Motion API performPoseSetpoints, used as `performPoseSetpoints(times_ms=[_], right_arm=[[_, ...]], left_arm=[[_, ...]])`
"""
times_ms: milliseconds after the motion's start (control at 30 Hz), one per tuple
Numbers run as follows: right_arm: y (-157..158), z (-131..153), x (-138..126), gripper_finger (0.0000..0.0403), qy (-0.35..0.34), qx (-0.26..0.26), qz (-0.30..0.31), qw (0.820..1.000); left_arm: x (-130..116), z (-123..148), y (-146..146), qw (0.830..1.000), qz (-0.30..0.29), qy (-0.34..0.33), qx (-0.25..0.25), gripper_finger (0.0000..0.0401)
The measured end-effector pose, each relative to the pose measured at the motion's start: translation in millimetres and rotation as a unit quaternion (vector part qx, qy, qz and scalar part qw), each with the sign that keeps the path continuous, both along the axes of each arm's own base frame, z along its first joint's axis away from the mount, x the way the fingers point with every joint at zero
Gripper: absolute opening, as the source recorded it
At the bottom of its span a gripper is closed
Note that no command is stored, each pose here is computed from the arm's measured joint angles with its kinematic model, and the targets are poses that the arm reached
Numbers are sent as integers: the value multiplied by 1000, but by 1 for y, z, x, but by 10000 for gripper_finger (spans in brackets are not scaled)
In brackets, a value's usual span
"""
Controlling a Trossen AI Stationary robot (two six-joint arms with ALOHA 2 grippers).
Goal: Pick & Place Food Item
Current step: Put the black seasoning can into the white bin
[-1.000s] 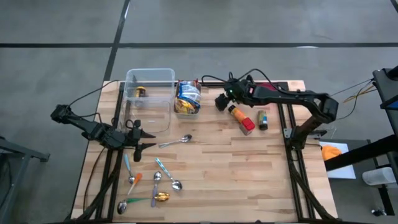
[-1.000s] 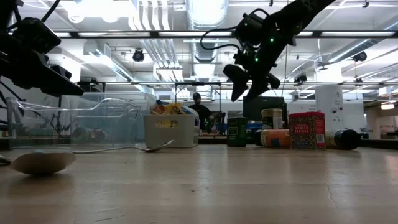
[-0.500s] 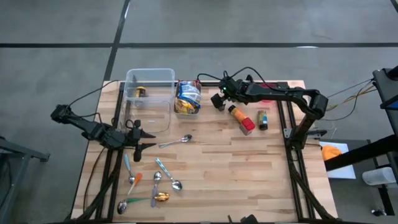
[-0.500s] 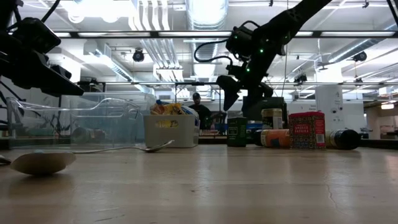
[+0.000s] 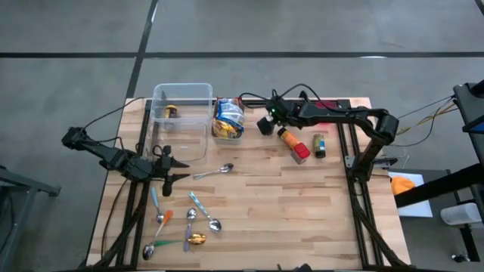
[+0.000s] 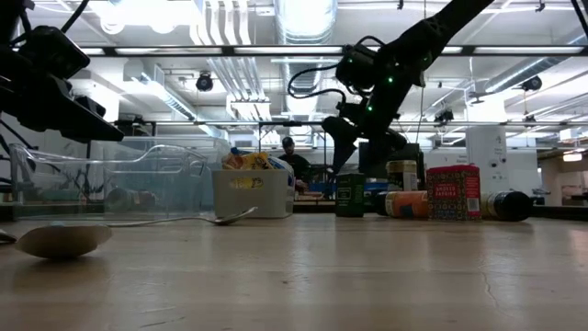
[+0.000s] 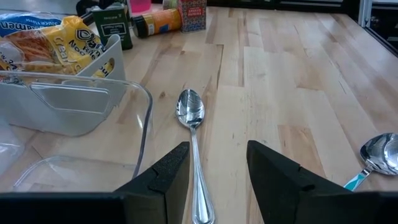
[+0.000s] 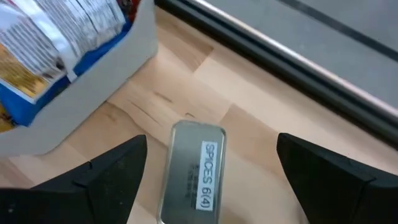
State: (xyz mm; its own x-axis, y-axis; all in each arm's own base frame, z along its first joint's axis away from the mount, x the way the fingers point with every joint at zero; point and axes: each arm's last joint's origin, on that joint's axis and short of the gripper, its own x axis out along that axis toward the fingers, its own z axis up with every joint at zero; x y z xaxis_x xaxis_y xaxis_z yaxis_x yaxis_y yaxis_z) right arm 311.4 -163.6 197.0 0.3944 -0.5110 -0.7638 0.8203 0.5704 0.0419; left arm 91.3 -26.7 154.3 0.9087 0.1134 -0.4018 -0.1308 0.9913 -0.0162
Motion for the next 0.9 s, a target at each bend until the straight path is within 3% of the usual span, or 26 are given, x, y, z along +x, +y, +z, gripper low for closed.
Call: performPoseSetpoints(times_ms=[433, 900], right_arm=[[4, -22, -7, 357, -25, 1, -2, 1000], [6, -27, -9, 355, -27, 20, 11, 999]], left_arm=[[0, 0, 0, 1000, 0, 0, 0, 164], [0, 0, 0, 1000, 0, 0, 0, 164]])
